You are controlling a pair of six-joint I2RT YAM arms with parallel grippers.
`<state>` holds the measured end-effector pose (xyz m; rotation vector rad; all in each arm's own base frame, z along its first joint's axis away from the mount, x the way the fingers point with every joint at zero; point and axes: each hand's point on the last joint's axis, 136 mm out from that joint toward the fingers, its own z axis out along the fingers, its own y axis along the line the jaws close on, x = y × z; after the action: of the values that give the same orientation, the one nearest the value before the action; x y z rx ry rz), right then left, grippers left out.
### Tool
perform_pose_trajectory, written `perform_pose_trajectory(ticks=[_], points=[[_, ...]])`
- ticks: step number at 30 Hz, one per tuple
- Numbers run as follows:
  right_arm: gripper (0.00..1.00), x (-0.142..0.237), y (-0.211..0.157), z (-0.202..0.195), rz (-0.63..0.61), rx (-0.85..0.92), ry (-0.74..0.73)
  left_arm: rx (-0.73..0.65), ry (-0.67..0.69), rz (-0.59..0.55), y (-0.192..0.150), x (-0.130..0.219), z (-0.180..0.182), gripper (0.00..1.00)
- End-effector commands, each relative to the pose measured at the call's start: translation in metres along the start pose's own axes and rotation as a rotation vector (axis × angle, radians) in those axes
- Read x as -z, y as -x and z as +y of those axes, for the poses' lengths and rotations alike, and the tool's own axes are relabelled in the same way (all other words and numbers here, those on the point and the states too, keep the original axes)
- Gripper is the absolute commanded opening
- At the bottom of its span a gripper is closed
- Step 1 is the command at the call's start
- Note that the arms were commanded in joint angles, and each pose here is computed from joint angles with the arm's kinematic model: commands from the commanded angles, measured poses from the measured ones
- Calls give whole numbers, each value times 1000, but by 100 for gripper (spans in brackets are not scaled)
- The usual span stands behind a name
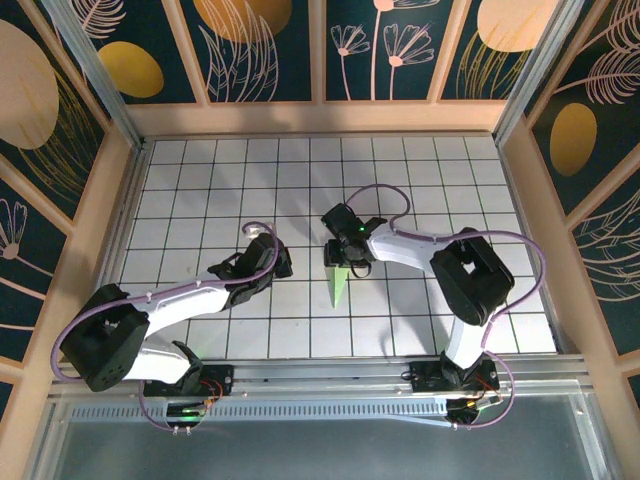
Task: Fold a paper plane with a square sheet of paper (fold left side to right side)
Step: Pick up the paper plane at the center of the table.
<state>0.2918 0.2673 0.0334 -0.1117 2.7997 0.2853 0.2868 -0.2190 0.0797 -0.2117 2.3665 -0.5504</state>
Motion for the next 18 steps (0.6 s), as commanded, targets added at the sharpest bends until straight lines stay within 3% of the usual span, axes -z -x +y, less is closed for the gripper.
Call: perform_pose_trajectory(ticks=[1,9,15,18], points=[[52,-2,1,-5,-5,8,-61,10,25,-9,2,2,6,0],[31,12,8,-7,-35,18,-82,13,32,-4,1,2,7,0],[3,31,15,-9,-76,20,-90,5,30,-20,11,4,2,0],[0,46,23,-11,-120,20,-82,33,5,-31,21,6,-1,0]])
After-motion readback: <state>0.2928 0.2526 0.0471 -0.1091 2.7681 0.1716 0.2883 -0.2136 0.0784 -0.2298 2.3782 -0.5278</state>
